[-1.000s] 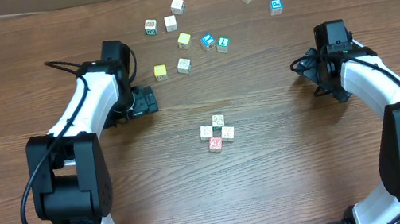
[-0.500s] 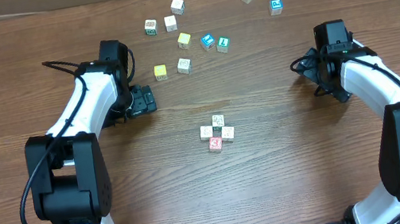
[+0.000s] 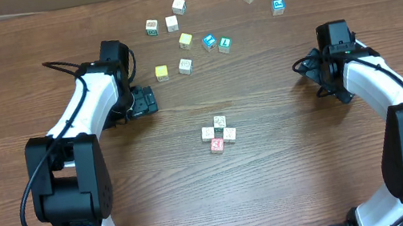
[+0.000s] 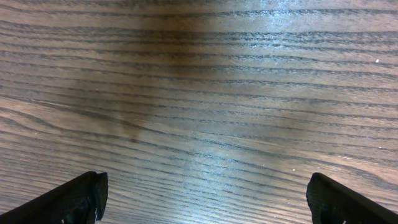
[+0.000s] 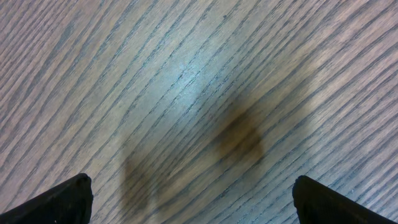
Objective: Form a circle
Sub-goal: 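Raise the left gripper and retract it up-left from the cluster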
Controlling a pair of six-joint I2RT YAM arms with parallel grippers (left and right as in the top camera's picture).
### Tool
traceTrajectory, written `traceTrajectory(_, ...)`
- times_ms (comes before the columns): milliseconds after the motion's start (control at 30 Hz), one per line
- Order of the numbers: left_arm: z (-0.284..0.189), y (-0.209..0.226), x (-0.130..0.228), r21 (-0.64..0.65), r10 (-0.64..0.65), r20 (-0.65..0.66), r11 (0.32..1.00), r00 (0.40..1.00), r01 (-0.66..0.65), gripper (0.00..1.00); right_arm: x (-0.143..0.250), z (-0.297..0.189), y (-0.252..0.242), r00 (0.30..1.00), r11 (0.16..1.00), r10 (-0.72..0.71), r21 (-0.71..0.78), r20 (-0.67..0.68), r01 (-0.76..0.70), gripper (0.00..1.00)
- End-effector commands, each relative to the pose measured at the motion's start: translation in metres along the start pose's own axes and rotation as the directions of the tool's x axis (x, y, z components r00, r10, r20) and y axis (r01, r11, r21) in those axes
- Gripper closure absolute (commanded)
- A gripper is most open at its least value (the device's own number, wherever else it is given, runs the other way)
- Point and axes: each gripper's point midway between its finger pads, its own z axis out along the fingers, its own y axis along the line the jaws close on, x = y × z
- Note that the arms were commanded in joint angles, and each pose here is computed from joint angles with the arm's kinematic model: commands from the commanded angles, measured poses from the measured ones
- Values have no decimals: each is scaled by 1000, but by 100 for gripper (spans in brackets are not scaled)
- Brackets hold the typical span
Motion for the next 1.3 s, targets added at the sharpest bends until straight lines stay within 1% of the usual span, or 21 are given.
traceTrajectory(0,6,4,3,-18,-7,-12,1000,1000,7,0,-1,2,-3,1000,1000,7,14,11,-7,0)
traceTrajectory(500,6,4,3,-18,-7,-12,1000,1000,7,0,-1,2,-2,1000,1000,8,5,7,-8,0)
traceTrajectory(533,6,4,3,-18,-7,-12,1000,1000,7,0,1,2,3,1000,1000,10,-20,-5,-10,0)
traceTrajectory(633,6,4,3,-18,-7,-12,1000,1000,7,0,20,-1,27,992,987,1,-157,-126,-21,0)
traceTrajectory(700,6,4,3,-18,-7,-12,1000,1000,7,0,25,-3,32,988,982,-4,-186,-156,-25,0)
traceTrajectory(900,6,4,3,-18,-7,-12,1000,1000,7,0,33,-2,18,984,992,-10,-123,-177,-12,0)
traceTrajectory(1267,6,4,3,-18,-7,-12,1000,1000,7,1,32,-2,20,985,991,-10,-132,-175,-13,0)
